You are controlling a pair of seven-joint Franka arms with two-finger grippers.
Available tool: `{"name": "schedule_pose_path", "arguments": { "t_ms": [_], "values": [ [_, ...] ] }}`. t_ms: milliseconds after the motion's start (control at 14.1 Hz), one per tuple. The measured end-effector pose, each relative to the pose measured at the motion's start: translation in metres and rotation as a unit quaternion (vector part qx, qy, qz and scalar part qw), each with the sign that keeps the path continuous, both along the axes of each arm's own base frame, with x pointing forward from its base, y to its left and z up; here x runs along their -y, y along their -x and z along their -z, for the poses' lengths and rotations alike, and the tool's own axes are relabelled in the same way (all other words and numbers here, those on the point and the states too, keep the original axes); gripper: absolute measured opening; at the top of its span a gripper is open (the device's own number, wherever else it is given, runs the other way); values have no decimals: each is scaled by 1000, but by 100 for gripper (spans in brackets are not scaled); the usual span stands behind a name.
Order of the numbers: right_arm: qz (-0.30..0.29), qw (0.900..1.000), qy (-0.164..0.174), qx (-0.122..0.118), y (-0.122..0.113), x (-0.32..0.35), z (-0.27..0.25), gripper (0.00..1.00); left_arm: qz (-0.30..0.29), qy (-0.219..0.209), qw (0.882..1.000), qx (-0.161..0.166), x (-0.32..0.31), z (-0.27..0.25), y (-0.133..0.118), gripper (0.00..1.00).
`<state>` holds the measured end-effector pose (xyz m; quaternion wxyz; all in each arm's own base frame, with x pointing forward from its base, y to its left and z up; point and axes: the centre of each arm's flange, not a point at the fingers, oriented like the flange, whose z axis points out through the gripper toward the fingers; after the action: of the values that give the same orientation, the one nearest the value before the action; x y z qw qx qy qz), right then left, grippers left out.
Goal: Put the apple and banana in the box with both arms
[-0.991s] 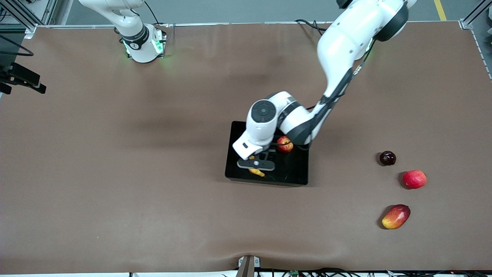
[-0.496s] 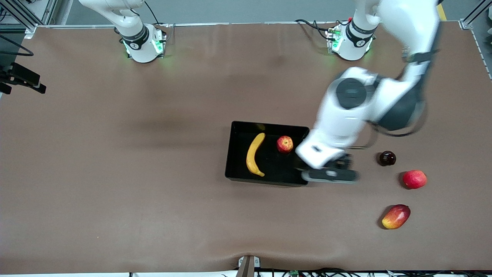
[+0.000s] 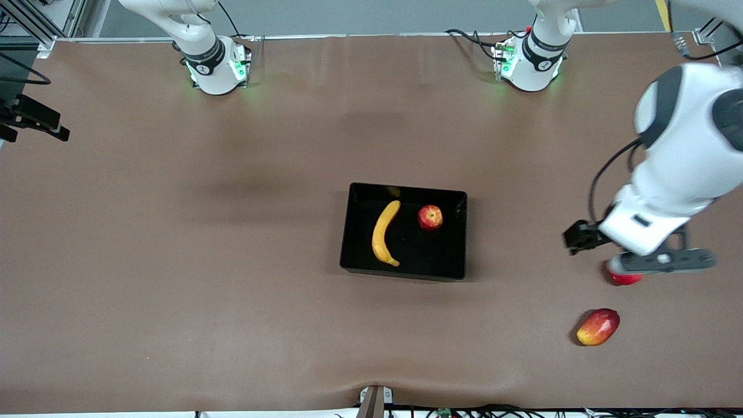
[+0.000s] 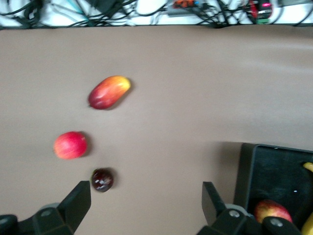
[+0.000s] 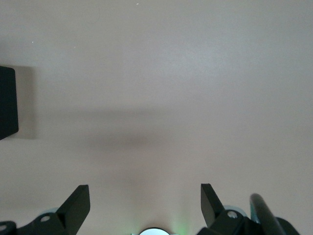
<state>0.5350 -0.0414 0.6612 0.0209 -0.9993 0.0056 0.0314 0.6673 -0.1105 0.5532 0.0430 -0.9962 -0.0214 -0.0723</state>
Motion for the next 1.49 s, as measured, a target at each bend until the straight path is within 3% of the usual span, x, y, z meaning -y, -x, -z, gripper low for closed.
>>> {"name": "schedule_pose_path", "arguments": {
  "t_ms": [425,708,850,1274,1487],
  "values": [
    [0,1000,0,0,0,0,0,100,-28,-11,999,-22,-27,-30,22,100],
    [0,1000,0,0,0,0,0,100,-44,10,999,-24,-37,-64,47,100],
    [0,1000,0,0,0,0,0,100,-56,32,998,-25,-45,-75,63,100],
    [0,1000,0,0,0,0,0,100,-41,9,998,-36,-50,-84,123,100],
    [0,1000,0,0,0,0,0,100,-28,12,999,-44,-59,-85,141,100]
  ]
}}
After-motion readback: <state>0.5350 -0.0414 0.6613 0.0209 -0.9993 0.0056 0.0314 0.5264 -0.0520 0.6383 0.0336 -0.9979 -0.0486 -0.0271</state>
